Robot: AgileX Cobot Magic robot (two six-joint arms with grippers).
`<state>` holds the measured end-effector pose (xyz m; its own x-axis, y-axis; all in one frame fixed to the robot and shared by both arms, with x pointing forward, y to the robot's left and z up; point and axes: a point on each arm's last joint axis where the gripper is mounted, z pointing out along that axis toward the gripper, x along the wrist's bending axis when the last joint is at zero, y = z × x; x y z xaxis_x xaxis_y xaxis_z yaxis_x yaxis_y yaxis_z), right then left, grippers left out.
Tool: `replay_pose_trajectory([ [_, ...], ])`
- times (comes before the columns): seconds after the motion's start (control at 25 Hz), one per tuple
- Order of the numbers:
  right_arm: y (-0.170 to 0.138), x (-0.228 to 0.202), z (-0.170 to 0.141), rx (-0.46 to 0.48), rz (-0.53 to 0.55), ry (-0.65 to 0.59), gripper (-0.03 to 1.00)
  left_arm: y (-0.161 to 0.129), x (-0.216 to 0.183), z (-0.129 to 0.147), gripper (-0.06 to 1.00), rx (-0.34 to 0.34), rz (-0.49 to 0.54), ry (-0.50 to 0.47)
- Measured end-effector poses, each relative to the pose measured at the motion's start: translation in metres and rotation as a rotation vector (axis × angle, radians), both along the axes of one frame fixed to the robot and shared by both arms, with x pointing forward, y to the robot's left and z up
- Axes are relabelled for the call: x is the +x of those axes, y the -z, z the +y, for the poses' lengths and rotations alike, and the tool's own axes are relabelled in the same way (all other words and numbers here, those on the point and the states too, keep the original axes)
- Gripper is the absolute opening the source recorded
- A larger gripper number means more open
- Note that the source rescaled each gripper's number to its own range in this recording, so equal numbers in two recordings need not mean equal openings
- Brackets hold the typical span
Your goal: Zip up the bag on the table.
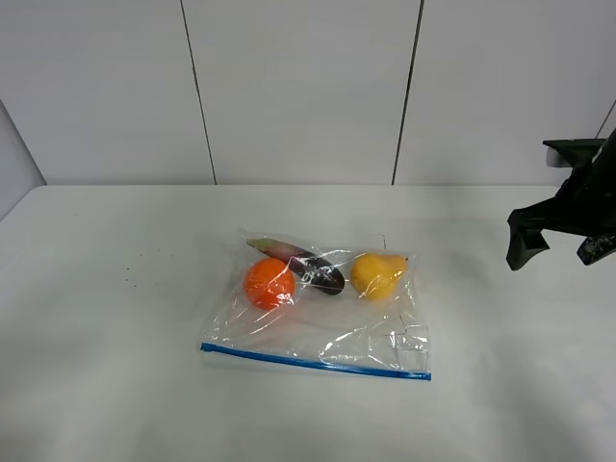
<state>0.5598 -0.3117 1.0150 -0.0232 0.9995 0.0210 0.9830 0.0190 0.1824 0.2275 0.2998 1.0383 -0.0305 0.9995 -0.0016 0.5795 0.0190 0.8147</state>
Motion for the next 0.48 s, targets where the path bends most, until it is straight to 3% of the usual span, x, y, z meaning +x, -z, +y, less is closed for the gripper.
replay_pose_trajectory([
  [0.2,-0.0011,-0.0008,0.0006,0.030,0.001,0.016,1.00,0.0000,0.0000,0.0000,1.00,0.000,0.000,0.000],
  [0.48,-0.0030,0.0001,-0.0079,0.149,-0.027,0.001,1.00,0.0000,0.0000,0.0000,1.00,0.000,0.000,0.000],
])
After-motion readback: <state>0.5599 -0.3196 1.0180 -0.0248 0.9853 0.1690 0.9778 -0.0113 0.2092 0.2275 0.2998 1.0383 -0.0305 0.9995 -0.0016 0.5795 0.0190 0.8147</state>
